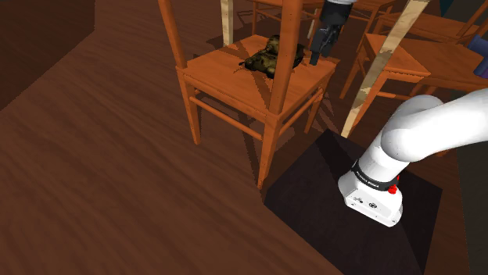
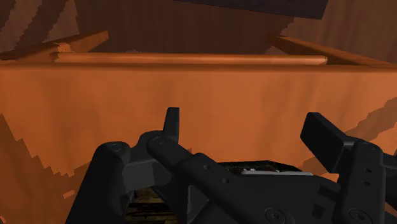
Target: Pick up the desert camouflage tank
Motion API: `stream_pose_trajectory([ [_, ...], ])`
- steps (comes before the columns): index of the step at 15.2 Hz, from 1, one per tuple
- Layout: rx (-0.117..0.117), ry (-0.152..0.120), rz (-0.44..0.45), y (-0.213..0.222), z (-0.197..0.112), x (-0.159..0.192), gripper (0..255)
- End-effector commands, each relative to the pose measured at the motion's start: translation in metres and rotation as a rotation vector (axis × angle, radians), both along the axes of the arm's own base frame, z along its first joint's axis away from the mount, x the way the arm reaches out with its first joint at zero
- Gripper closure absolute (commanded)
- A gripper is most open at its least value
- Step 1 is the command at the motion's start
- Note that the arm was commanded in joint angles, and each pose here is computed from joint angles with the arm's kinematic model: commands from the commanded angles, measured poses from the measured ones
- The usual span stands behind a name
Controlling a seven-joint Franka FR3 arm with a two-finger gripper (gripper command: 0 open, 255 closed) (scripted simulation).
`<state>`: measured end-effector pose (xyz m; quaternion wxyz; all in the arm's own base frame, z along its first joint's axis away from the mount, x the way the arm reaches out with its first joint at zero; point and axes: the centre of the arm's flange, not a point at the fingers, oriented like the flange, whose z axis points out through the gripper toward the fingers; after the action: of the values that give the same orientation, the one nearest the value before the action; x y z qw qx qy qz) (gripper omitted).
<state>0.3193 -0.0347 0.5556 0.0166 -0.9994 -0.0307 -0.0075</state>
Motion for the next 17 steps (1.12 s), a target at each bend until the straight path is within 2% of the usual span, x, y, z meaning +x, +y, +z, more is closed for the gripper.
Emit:
stream_pose_trajectory([
  [1,0.000,0.000,0.000,0.000,0.000,0.000,0],
  [5,-0.020,0.005,-0.398,0.048,0.013,0.026,0],
  [9,-0.039,0.010,-0.795,0.082,0.024,0.068,0],
  [16,-0.074,0.019,-1.491,0.095,0.043,0.162,0],
  [17,-0.076,0.019,-1.545,0.093,0.044,0.169,0],
])
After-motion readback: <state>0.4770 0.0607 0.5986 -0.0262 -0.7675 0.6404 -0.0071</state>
